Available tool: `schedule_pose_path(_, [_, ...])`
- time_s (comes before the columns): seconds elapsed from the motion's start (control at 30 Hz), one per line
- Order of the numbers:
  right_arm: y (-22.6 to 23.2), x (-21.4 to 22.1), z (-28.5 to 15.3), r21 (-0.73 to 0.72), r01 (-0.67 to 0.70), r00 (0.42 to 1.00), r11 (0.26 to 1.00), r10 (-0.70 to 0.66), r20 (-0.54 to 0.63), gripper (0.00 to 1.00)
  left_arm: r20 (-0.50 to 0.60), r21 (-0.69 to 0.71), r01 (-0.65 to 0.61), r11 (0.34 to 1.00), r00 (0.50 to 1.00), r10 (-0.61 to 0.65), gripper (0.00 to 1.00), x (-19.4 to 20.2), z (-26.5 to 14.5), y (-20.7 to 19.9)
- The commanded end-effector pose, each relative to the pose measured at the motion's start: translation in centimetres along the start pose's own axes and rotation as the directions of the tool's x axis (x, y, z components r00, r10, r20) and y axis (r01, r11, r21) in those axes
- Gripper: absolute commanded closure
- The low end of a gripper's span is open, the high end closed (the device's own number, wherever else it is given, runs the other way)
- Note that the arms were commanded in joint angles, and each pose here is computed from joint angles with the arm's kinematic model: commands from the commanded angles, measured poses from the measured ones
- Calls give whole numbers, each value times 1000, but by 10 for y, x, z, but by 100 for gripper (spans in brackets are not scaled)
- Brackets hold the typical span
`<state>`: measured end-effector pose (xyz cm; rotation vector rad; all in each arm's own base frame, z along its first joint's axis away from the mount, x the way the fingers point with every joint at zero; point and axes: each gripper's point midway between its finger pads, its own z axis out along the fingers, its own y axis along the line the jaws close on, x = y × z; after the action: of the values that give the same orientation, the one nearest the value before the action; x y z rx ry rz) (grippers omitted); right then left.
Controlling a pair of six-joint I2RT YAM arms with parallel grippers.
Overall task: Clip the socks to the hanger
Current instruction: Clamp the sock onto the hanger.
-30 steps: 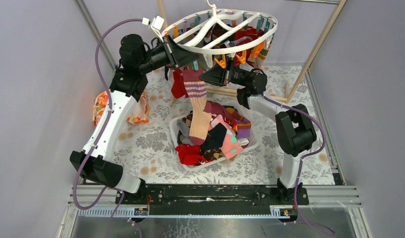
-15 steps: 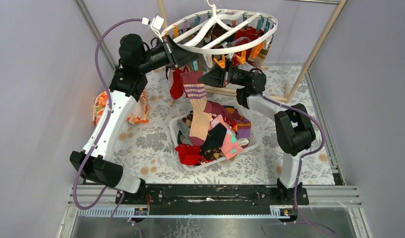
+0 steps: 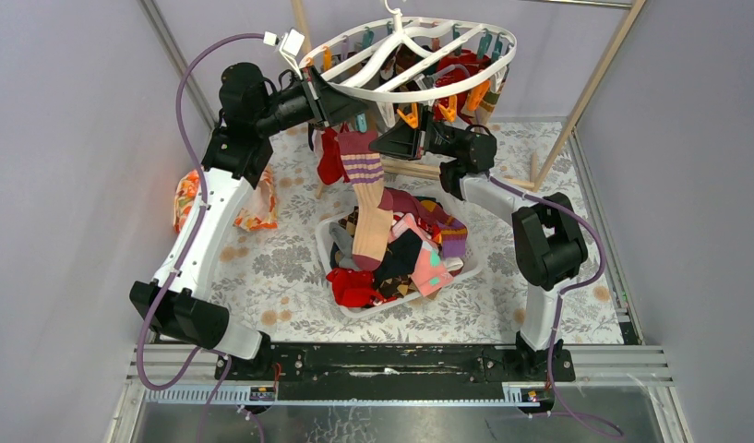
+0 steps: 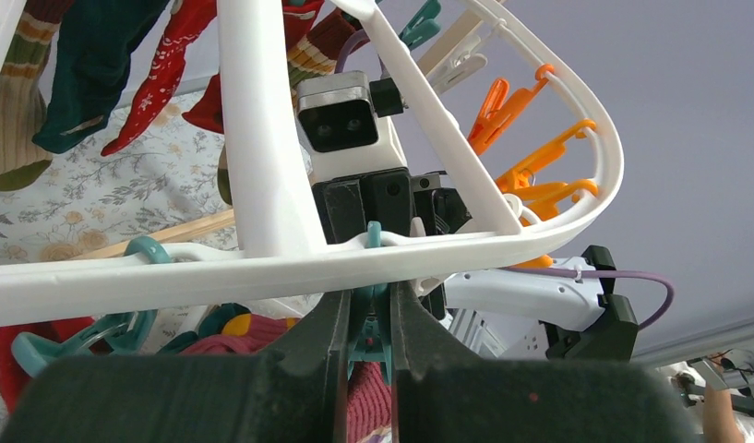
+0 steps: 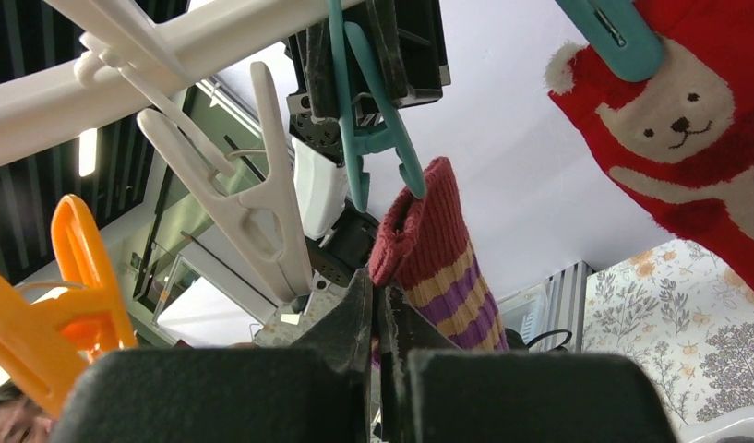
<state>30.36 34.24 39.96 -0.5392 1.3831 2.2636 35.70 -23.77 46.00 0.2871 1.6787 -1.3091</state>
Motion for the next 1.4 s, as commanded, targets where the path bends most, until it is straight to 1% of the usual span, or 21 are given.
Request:
schedule_pose_path(0.0, [52, 2, 7, -122, 203, 978, 971, -207, -18, 100, -19, 47, -45, 998, 999, 46, 100, 3, -6, -11])
schedule_pose_path(0.2, [49, 0, 5, -116, 206, 978, 972, -207, -4, 100, -28, 55, -48, 997, 998, 49, 100, 6, -7, -12])
schedule_pose_path(0.4, [47, -12, -1, -103, 230, 972, 968, -225, 63, 100, -47, 69, -41, 997, 998, 44, 100, 10, -6, -13])
schedule_pose_path(0.77, [49, -22, -1, -107, 249, 965, 963, -237, 112, 100, -61, 81, -35, 996, 997, 40, 100, 12, -6, -13])
schedule_pose_path(1.03, [54, -16, -1, -109, 264, 963, 958, -257, 79, 100, -33, 63, -76, 995, 996, 78, 100, 6, -6, -12])
schedule_pose_path(1.13, [57, -19, -1, -107, 283, 956, 953, -272, 106, 100, -27, 58, -83, 995, 996, 85, 100, 4, -6, -11])
schedule_pose_path(1.27, [57, -28, -3, -97, 314, 938, 944, -294, 183, 100, -25, 61, -93, 994, 995, 94, 100, 4, -7, -13])
schedule_pose_path(1.37, [57, -30, -3, -95, 323, 933, 942, -300, 198, 100, -22, 60, -99, 993, 995, 101, 100, 3, -7, -13])
